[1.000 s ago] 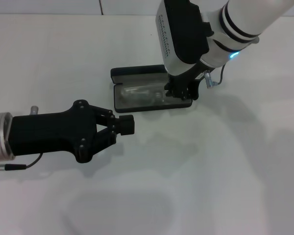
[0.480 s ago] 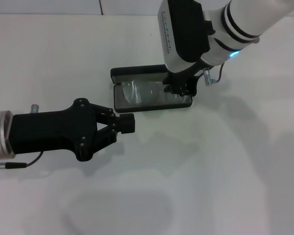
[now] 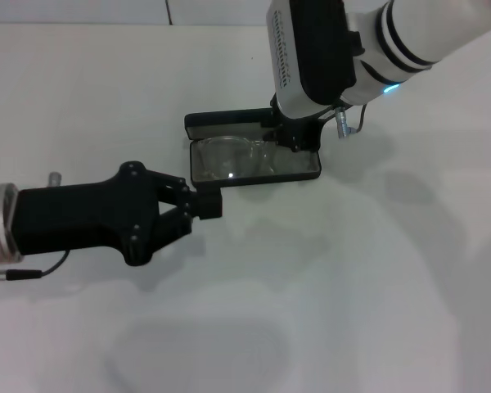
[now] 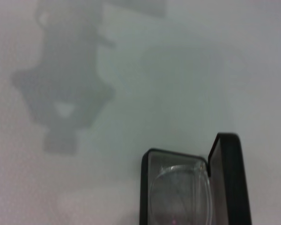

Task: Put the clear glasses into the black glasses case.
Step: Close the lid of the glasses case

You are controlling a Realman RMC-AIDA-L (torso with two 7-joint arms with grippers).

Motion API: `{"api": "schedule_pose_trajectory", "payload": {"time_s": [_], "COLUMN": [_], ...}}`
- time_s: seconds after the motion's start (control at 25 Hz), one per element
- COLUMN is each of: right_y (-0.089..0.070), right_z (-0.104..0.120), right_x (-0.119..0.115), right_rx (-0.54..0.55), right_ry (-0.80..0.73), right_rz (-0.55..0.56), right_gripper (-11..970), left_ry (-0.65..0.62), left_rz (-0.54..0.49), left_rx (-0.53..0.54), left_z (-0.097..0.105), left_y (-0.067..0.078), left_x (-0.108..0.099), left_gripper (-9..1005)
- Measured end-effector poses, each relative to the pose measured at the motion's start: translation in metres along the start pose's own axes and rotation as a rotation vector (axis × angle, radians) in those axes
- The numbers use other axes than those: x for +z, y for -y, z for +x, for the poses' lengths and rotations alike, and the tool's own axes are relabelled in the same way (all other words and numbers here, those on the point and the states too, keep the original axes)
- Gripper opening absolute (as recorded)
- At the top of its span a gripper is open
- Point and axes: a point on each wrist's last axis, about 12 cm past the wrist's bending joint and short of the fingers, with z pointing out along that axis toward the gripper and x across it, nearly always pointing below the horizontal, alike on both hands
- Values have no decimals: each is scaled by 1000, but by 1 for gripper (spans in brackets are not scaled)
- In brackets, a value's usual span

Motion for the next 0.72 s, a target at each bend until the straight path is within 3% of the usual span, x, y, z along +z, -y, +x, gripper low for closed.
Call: {"api": "schedule_pose_trajectory", "payload": {"time_s": [0.16, 0.36, 0.52, 0.72], "right_y": [-5, -14, -23, -44], "right_z": [6, 28, 52, 94], "right_x": [-7, -26, -47, -76], "right_rx": [37, 174, 318, 526], "right_ry": [42, 158, 319, 593], "right_rz": [25, 82, 112, 151], "right_gripper": [119, 119, 119, 119], "left_ry": [28, 82, 146, 181], "left_rz": [-42, -95, -144, -204], "left_rx": [5, 19, 30, 28], "left_z": [-2, -8, -15, -27], "left_y": [-2, -6, -11, -30], "left_x": [-8, -18, -23, -13], "left_gripper": [89, 92, 94, 97]}}
